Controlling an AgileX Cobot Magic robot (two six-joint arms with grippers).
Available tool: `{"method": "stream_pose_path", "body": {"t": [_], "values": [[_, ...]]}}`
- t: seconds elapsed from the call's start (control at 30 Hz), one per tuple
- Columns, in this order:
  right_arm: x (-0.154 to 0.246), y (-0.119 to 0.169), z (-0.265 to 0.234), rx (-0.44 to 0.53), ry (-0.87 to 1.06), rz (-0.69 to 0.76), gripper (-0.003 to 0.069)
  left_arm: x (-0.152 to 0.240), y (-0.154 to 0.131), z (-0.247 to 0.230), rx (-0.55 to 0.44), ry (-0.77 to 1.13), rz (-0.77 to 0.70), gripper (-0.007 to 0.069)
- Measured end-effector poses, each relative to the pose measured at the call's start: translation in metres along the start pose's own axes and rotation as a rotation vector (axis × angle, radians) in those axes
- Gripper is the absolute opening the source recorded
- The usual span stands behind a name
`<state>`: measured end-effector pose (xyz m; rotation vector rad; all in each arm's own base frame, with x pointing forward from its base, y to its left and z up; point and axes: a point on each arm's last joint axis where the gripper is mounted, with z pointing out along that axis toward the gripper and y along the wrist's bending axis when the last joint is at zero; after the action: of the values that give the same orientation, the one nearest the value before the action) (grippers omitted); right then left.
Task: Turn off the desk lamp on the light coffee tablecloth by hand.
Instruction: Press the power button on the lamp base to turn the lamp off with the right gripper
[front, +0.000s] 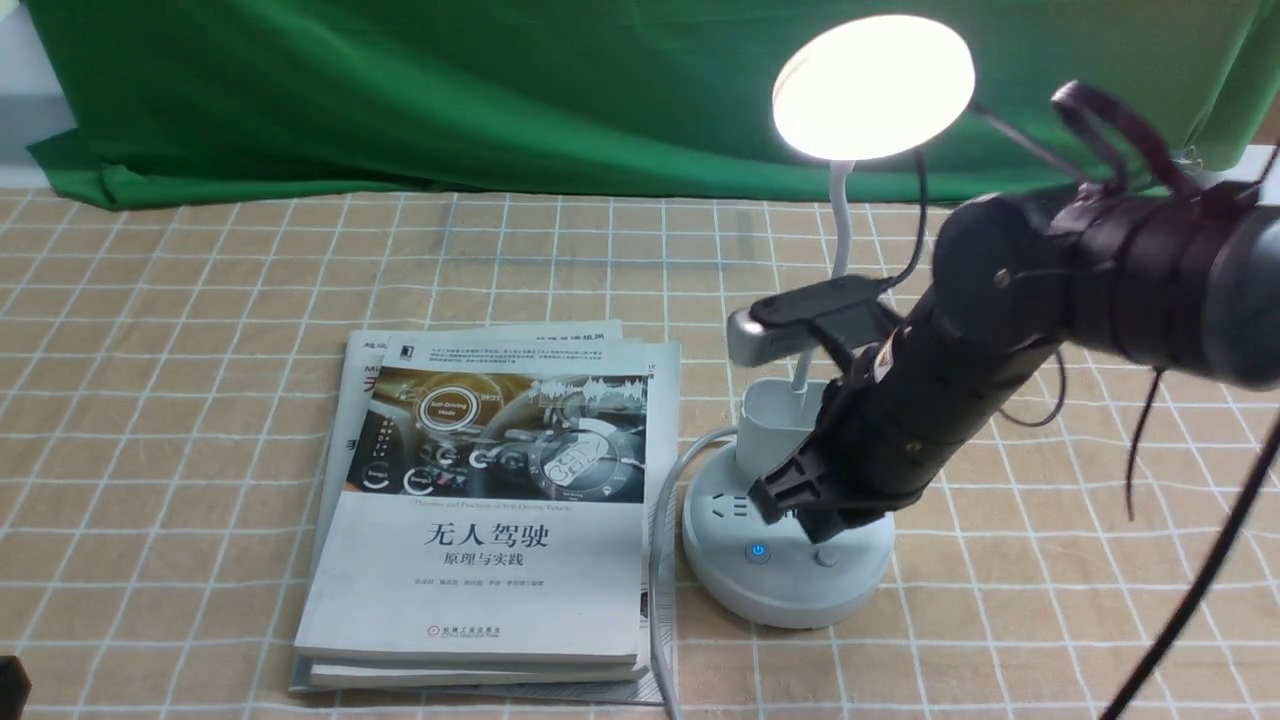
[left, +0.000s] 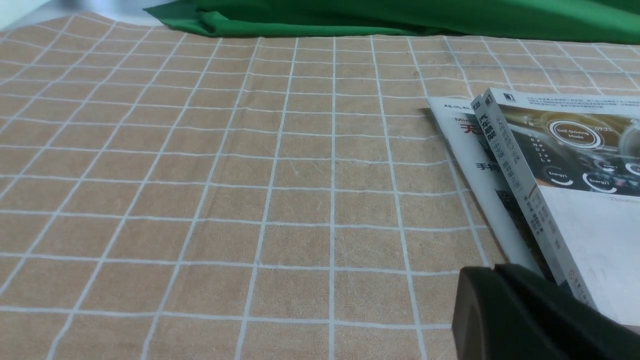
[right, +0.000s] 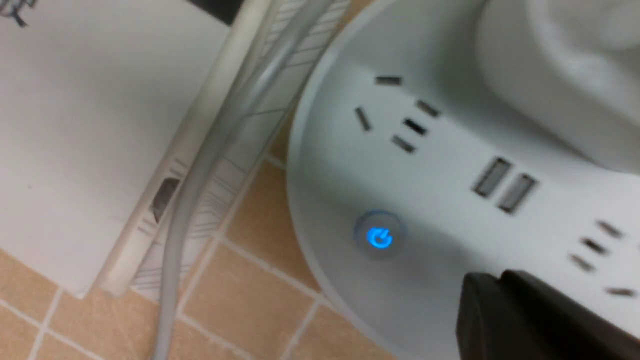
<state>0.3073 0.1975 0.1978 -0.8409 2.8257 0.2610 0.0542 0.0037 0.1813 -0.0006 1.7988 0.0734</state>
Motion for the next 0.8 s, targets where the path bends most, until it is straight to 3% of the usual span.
{"method": "stream_pose_path", "body": {"t": [0.4,0.8], "values": [[-0.003,-0.001,0.017,0.019,0.015,0.006,0.0037,0.0,0.0,0.0,0.0,0.0,0.0,0.0004],[0.002,0.003,-0.023,0.041,-0.046,-0.017,0.0037,0.0,0.0,0.0,0.0,0.0,0.0,0.0004]]}}
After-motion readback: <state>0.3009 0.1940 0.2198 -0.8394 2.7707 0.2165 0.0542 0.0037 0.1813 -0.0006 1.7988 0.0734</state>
